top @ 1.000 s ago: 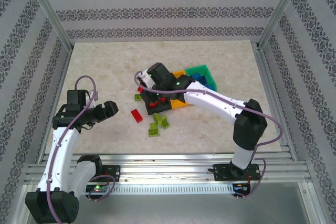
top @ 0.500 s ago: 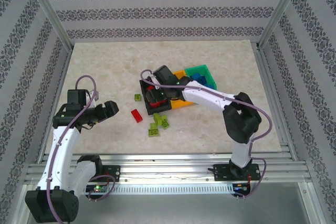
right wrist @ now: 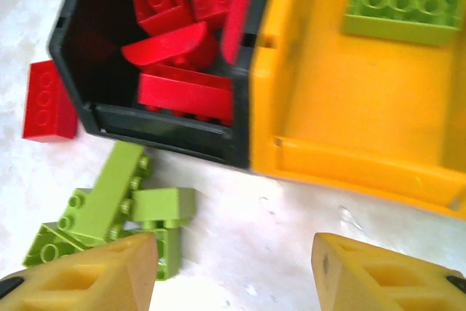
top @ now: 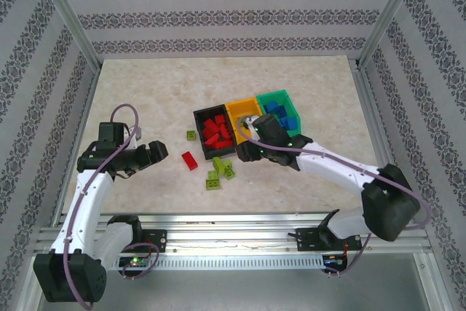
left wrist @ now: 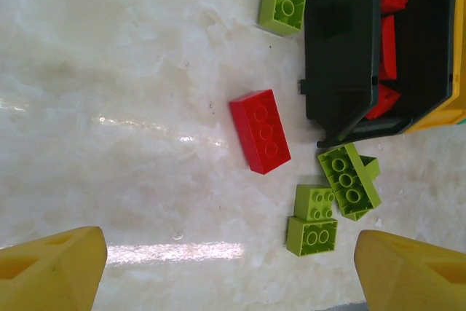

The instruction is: Sort the legos into containers by color

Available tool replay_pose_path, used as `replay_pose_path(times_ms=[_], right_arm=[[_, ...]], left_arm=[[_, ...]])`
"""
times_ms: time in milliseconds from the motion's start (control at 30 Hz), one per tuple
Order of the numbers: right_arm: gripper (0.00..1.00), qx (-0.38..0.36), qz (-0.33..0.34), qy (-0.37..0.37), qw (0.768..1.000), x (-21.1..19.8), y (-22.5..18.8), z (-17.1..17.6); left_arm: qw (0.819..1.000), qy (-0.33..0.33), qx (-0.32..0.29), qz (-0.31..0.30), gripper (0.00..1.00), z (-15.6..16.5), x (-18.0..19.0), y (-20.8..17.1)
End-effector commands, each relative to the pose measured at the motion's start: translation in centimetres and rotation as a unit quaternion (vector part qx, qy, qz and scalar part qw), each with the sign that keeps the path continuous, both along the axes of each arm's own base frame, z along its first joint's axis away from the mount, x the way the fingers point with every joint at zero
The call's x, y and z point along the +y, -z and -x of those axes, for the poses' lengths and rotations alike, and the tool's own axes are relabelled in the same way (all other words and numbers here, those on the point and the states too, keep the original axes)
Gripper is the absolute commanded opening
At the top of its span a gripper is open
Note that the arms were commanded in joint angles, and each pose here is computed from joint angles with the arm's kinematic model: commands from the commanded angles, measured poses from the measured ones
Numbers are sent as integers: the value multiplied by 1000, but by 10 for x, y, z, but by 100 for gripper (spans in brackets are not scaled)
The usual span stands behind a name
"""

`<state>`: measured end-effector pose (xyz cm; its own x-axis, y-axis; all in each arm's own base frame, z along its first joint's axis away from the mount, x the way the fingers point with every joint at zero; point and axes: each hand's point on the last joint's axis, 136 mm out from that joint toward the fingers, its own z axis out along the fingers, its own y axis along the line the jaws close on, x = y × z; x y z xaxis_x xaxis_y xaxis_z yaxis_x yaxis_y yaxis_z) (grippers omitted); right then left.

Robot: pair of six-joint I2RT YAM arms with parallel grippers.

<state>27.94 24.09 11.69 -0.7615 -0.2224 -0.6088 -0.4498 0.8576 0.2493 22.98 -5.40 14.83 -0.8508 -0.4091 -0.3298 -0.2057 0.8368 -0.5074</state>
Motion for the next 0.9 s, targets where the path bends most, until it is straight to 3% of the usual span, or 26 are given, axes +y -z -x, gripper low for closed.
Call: replay_pose_path(times_ms=[0, 167, 333, 533, 867], right_arm=[[59, -8, -20, 47, 999, -25, 2, -2], [59, 8, -16, 84, 996, -60, 27, 8], [59, -3, 8, 100, 995, -87, 38, 18], [60, -27, -38, 127, 991, -99, 33, 18], [60, -30, -42, 119, 992, -96, 36, 17]], left_arm=[[1000, 4, -3, 18, 88, 0, -9, 0], [997, -17, 1, 73, 87, -4, -25, 11], [997, -19, 24, 65, 87, -4, -37, 33], [995, -30, 73, 64, 85, -14, -51, 60], [987, -8, 143, -77, 81, -43, -65, 76]])
